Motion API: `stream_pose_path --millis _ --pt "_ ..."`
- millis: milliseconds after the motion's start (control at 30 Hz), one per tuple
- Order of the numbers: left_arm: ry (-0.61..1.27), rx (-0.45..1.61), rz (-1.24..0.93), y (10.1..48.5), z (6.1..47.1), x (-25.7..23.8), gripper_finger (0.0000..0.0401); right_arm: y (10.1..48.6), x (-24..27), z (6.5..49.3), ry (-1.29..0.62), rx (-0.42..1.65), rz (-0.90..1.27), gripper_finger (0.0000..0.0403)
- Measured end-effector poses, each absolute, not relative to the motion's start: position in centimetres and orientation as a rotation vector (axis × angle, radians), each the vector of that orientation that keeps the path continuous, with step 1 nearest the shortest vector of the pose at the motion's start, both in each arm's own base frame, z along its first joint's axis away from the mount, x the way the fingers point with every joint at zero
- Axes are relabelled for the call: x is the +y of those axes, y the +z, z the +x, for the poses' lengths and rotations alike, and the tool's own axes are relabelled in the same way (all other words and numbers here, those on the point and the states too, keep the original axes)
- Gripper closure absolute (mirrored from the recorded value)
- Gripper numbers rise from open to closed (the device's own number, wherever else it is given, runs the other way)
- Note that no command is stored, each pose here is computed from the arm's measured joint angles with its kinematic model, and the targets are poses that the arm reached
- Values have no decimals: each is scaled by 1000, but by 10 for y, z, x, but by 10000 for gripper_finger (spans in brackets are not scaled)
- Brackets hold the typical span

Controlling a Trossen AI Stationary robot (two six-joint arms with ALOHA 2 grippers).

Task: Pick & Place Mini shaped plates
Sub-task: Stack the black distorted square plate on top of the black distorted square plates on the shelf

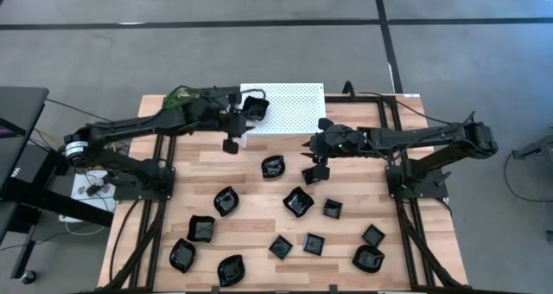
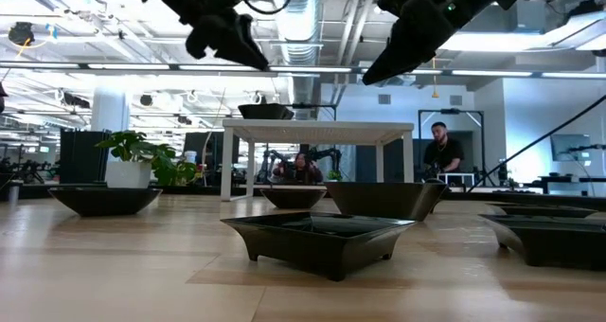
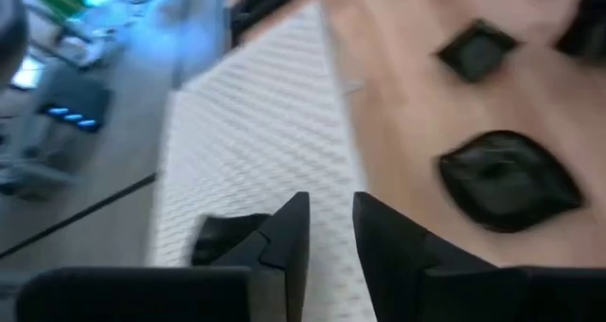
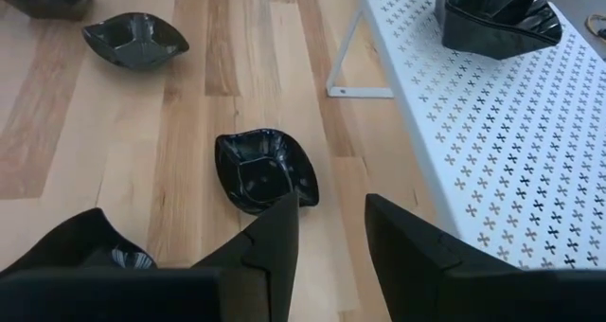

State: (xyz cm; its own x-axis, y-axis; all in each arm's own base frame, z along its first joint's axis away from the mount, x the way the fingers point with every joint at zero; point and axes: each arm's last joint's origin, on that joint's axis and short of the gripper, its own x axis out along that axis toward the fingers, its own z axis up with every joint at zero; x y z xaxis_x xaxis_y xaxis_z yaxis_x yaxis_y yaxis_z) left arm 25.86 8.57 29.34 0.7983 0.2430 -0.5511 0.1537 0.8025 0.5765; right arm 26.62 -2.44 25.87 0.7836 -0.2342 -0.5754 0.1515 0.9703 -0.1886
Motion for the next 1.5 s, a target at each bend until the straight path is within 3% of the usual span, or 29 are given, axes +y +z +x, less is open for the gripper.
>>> stream_pose_path --millis 267,567,1033,1333,1500 --pt "91 728 629 252 274 92 392 259 -24 266 -209 637 -135 284" --pt "204 768 658 235 289 103 397 259 -25 266 -202 640 -166 284" --pt "322 665 642 244 296 105 395 262 -25 268 -198 606 -190 284" --pt "157 410 511 289 284 27 394 258 -15 267 -125 628 -156 284" --pt "52 478 455 293 264 -13 385 258 0 268 -68 621 -170 281"
